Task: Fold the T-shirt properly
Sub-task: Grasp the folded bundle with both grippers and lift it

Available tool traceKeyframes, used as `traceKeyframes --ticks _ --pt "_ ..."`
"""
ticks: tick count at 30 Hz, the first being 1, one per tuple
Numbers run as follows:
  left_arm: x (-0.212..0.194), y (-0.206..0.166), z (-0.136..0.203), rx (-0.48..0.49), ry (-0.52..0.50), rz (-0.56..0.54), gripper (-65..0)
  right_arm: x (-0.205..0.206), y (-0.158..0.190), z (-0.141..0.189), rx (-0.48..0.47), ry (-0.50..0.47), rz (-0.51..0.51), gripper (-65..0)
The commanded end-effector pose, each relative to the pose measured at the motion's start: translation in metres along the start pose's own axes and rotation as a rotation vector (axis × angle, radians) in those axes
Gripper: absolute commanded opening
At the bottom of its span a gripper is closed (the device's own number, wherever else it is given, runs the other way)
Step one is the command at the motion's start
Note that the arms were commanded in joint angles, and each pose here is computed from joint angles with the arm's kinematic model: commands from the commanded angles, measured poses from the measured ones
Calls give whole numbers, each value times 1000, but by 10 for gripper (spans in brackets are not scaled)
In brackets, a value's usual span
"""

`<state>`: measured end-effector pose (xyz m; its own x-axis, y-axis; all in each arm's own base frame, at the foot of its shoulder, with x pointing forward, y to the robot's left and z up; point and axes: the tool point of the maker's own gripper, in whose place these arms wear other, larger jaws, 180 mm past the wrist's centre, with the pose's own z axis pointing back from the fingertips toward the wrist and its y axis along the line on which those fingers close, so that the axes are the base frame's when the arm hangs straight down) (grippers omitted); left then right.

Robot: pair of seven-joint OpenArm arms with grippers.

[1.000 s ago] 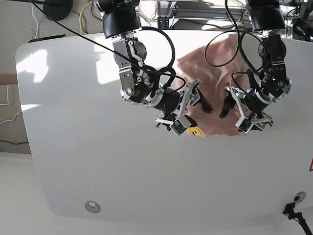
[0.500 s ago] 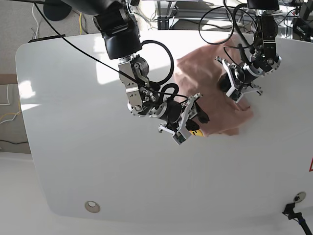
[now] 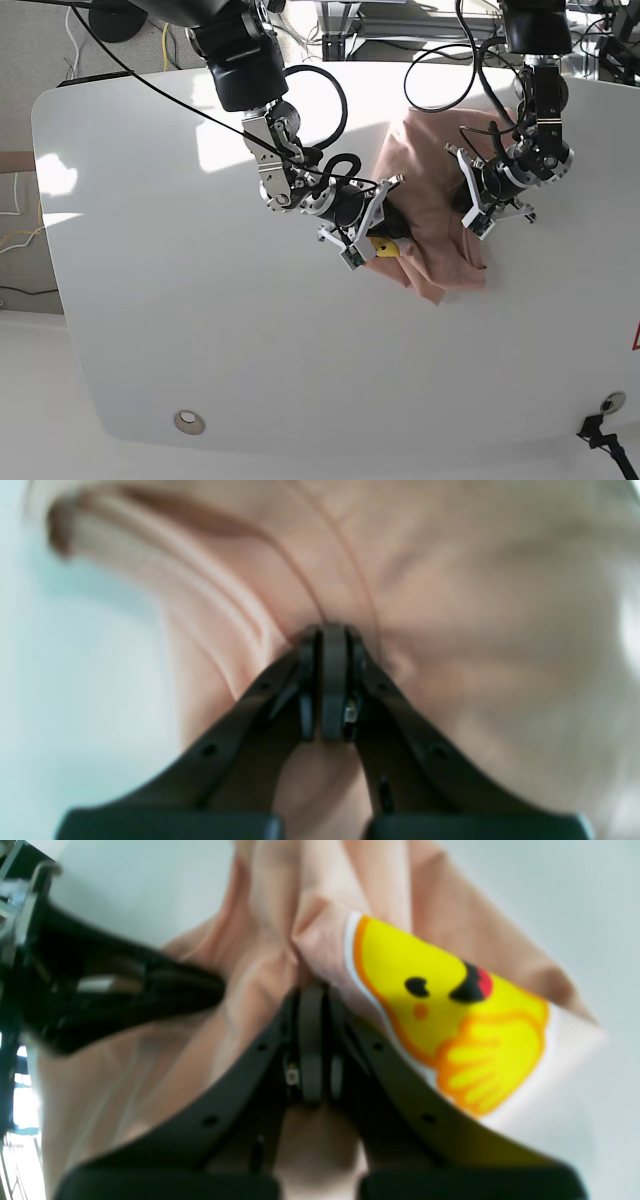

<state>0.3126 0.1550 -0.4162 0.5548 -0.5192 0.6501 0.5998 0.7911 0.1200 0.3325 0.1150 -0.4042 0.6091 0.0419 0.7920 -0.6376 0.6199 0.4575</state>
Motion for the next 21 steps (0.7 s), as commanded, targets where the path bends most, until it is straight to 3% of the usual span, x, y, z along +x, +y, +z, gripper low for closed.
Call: traceKeyframes --ticks 1,7,13,18,21 --pt "15 7 -4 1 -16 -27 -650 16 0 11 4 -45 44 -650" --pt "49 -3 -25 -61 -30 -130 -650 -2 7 53 -32 -41 92 -650" --pt "93 -1 -4 -14 -141 -208 -650 38 9 83 -115 -116 175 -650" --pt "106 11 30 74 -216 -215 -650 77 13 82 -121 -140 245 -650" --pt "100 2 39 76 -222 -221 -650 84 22 67 -99 -149 217 -650"
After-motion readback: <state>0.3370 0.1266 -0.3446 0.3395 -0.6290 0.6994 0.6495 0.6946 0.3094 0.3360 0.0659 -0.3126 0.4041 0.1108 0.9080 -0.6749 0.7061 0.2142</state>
